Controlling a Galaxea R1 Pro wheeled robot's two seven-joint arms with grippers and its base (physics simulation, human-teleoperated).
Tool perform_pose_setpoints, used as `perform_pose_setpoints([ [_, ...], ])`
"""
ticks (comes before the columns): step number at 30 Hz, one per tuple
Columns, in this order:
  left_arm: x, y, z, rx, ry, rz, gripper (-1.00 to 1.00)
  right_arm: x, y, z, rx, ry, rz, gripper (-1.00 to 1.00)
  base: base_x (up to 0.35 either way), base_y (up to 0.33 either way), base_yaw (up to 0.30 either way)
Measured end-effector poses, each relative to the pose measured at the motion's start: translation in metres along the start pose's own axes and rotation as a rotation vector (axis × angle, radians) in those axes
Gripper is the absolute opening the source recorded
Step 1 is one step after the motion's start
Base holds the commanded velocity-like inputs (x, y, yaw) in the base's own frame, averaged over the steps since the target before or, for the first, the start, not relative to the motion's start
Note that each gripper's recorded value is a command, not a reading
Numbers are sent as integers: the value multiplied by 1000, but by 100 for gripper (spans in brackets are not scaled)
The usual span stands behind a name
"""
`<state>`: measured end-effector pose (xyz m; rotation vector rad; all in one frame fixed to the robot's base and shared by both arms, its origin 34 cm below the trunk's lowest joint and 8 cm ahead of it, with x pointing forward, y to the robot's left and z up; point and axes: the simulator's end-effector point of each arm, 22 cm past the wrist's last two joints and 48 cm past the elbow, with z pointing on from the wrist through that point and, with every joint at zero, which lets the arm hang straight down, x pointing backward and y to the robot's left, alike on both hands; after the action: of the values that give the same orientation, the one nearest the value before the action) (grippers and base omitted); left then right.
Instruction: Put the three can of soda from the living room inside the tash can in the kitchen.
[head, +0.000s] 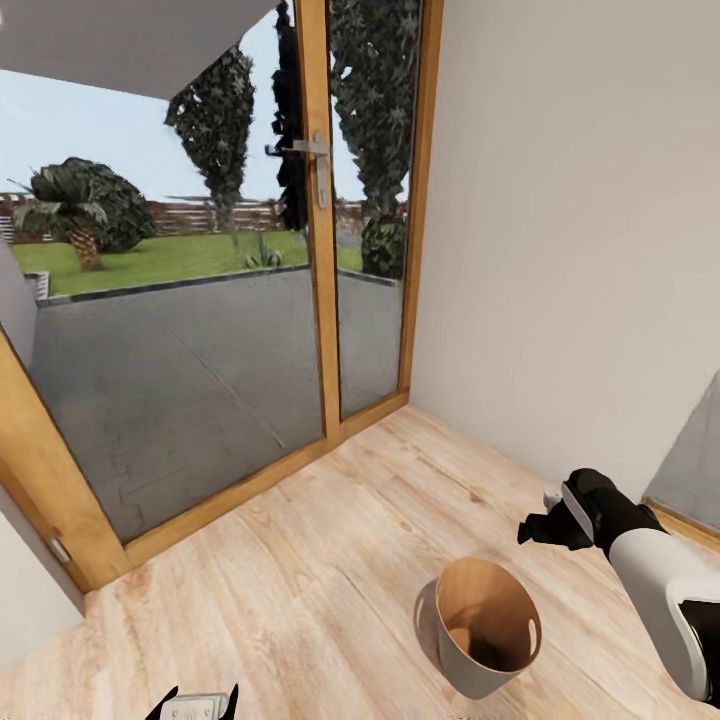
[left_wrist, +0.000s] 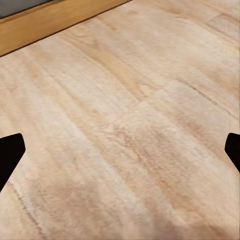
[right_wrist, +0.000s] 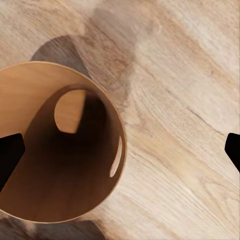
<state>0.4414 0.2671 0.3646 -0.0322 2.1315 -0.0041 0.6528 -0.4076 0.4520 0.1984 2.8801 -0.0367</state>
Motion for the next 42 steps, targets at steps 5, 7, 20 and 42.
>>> perform_pose_setpoints([
  [5, 11, 0, 3, 0, 0, 0, 100, 6, 0, 10, -1, 0, 1, 100, 0, 0, 0],
  [7, 15, 0, 5, 0, 0, 0, 100, 8, 0, 14, 0, 0, 0, 100, 0, 0, 0],
  [20, 41, 1, 10, -2, 28, 0, 100, 23, -1, 43, 2, 29, 0, 100, 0, 0, 0],
  [42, 64, 1, 12, -1, 81, 0, 100, 47, 3, 77, -3, 114, 2, 100, 0, 0, 0],
])
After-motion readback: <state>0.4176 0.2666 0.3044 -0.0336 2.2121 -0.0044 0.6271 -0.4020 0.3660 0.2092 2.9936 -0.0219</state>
